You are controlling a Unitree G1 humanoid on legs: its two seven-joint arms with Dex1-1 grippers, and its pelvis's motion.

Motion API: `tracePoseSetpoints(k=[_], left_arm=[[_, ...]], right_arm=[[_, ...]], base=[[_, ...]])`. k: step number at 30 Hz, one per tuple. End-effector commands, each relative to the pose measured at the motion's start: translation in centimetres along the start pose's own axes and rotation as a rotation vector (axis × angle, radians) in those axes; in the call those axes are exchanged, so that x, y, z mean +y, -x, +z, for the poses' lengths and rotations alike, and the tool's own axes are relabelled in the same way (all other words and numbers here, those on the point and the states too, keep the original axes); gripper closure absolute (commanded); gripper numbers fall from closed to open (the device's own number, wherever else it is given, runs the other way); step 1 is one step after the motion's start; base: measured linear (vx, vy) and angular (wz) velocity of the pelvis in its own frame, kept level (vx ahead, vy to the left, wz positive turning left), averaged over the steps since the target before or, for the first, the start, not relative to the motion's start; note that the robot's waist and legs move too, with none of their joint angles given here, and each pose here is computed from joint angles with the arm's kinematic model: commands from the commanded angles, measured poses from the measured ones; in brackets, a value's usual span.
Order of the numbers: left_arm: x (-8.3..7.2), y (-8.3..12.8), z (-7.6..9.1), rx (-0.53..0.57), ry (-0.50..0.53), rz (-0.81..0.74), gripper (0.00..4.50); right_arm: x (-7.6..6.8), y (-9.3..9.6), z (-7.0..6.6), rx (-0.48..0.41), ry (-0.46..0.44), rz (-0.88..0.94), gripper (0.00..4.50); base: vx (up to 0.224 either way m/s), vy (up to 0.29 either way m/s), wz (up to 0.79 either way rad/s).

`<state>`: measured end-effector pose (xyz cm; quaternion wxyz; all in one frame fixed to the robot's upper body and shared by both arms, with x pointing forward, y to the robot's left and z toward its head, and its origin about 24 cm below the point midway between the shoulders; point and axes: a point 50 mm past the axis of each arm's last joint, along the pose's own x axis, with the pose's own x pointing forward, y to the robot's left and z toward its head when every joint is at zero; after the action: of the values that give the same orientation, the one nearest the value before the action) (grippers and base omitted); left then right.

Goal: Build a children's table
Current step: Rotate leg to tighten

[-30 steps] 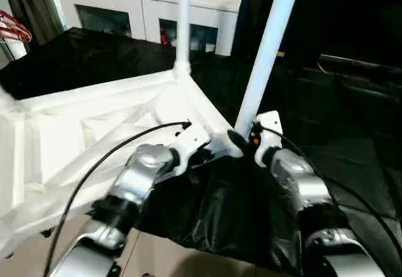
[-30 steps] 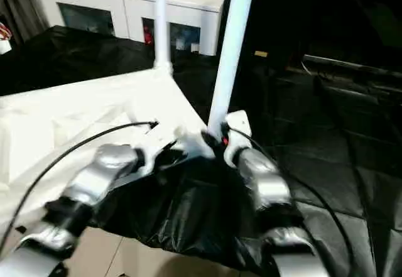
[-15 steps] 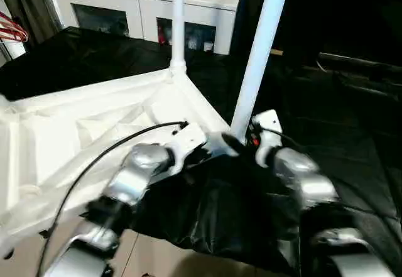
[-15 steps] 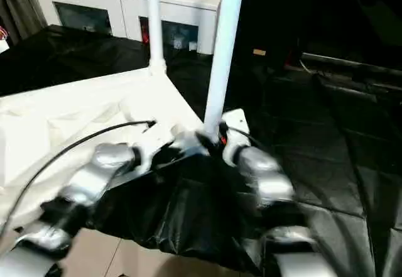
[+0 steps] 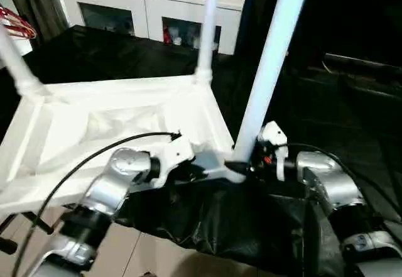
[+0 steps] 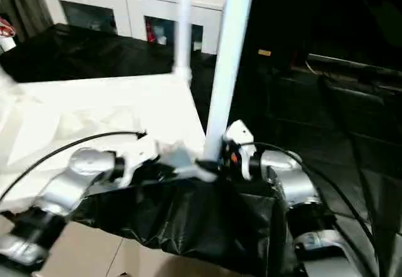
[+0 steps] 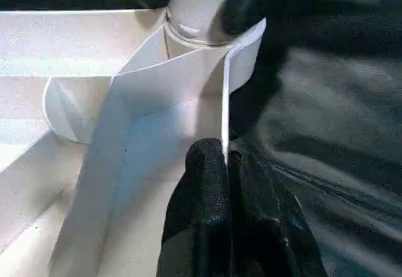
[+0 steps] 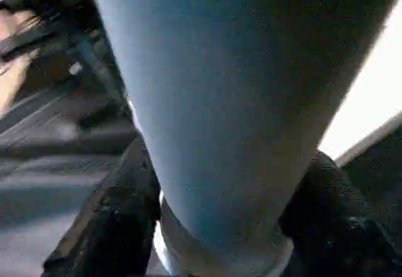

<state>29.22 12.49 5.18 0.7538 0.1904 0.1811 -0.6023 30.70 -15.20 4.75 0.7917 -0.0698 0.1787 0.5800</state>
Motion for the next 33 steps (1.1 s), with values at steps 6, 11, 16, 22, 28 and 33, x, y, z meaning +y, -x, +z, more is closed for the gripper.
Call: tracePoseSetpoints(k=[6, 11, 16, 22, 28, 33], left_arm=[[-0.2, 0.7, 1.1, -0.057, -0.043, -0.045, 4.50], [-0.2, 1.0, 1.0, -0.054, -0.039, -0.050, 4.50], [0.1, 0.3, 1.4, -0.081, -0.024, 0.007, 4.50], [1.5, -1.6, 2.4, -0.077, -0.004, 0.176, 4.50], [2.1, -3.8, 3.9, -0.078, 0.019, 0.247, 4.50], [2.4, -5.2, 5.0, -0.075, 0.021, 0.284, 4.50]], right_arm=[[1.4, 0.2, -1.6, 0.116, -0.024, 0.158, 2.36], [1.9, 0.1, -1.7, 0.121, -0.032, 0.189, 2.45], [2.8, -1.3, -2.1, 0.098, -0.045, 0.187, 2.47], [2.1, -4.5, -2.2, 0.046, -0.130, -0.064, 2.50], [1.4, -8.1, -1.9, 0.022, -0.272, -0.352, 2.51], [1.5, -10.3, -1.0, 0.018, -0.279, -0.464, 2.51]], base=[[0.000, 0.000, 0.00], [0.000, 0.000, 0.00], [0.000, 0.000, 0.00], [0.000, 0.000, 0.00], [0.000, 0.000, 0.00], [0.000, 0.000, 0.00]])
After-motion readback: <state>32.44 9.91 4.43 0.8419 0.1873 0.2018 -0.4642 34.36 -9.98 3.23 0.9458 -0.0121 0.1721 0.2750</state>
